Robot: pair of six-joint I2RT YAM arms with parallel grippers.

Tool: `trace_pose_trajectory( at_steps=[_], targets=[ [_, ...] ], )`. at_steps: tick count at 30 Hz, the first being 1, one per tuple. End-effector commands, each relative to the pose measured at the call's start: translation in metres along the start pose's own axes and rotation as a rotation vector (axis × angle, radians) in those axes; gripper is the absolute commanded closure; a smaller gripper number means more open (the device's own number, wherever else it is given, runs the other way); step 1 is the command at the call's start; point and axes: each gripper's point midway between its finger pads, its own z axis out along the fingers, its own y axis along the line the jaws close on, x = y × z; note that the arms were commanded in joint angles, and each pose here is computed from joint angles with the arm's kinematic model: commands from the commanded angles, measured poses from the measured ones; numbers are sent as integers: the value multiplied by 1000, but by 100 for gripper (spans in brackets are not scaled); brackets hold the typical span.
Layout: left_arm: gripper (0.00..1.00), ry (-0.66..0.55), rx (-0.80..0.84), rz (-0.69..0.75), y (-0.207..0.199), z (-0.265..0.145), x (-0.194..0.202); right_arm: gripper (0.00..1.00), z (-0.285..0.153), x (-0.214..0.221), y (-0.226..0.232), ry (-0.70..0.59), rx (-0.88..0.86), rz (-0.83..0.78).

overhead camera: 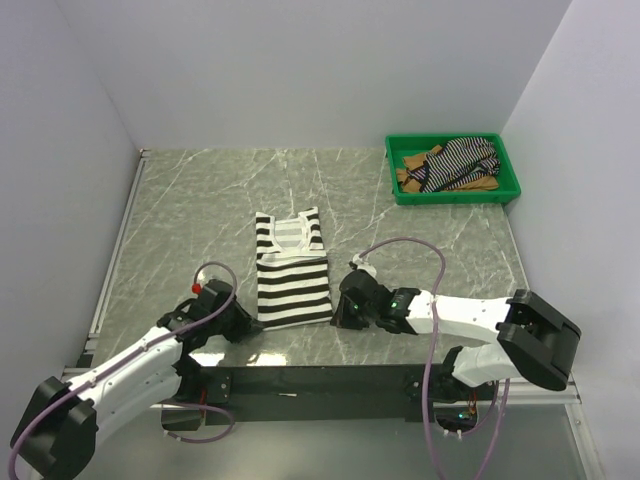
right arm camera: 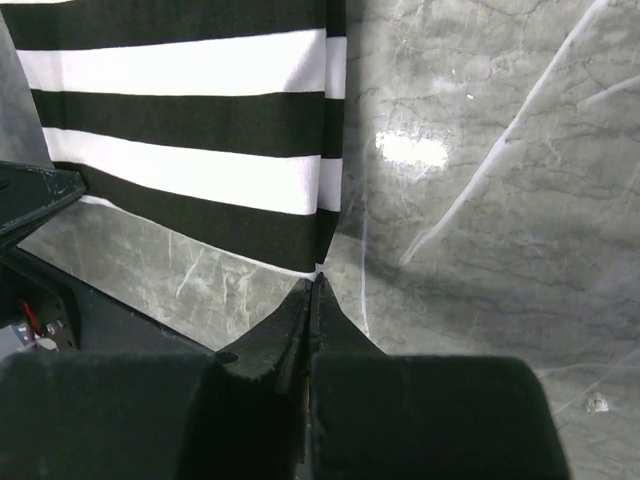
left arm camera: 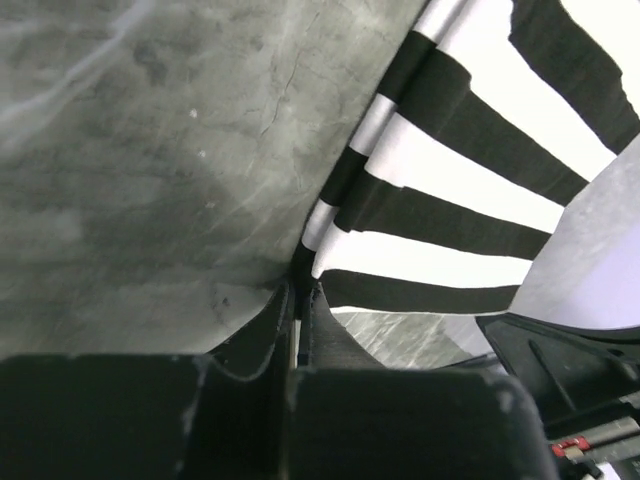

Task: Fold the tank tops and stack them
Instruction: Fold the tank top

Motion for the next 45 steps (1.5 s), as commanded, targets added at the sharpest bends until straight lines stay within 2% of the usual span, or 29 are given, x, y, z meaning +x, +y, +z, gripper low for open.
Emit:
trace_pose_trajectory(
  at_steps=[1,9,10,16,20,25,32,34,35,36,38,39,40,41,42,43,44,45],
  targets=[
    [100,-68,-35,75,-5,-13,-12,100,-13,-5,9,-29,-28,-16],
    [99,-68,33,141,-35,-66,-6,100,-49,-3,35,-68,-75,-84],
    [99,-105,50,145,-46,-76,-13,100,-56,-5,35,-73,-72,-94],
    [99,-148,137,179,-95,-95,-25,100,-77,-46,60,-155,-84,-128],
    [99,-203,140,224,-129,-87,-42,100,-80,-96,71,-212,-115,-103],
    [99,-309,189,260,-186,-89,-89,100,-64,-146,76,-229,-109,-119],
    [99,-366,164,211,-225,-48,-161,100,-37,-227,90,-245,-118,-100],
    [99,-401,191,194,-240,-44,-187,100,-14,-246,74,-222,-75,-72],
    [99,-390,150,181,-235,-23,-197,100,-15,-264,83,-244,-95,-71],
    [100,-404,189,170,-249,-23,-214,100,4,-269,73,-216,-72,-57],
    [99,-365,173,169,-249,12,-230,100,10,-298,69,-241,-69,-34],
    [99,-380,211,174,-267,11,-246,100,29,-300,57,-214,-47,-16],
    [99,-343,209,175,-267,37,-252,100,31,-312,60,-223,-70,-7],
    [99,-340,230,192,-274,45,-258,100,36,-323,51,-232,-64,10],
    [99,-360,272,202,-293,43,-271,100,53,-324,39,-210,-39,27],
    [97,-361,276,205,-298,52,-277,98,58,-330,33,-211,-28,39],
    [83,-314,263,210,-290,81,-278,92,58,-342,30,-226,-29,47],
    [77,-312,290,216,-304,83,-286,87,71,-341,20,-207,-9,59]
  ],
)
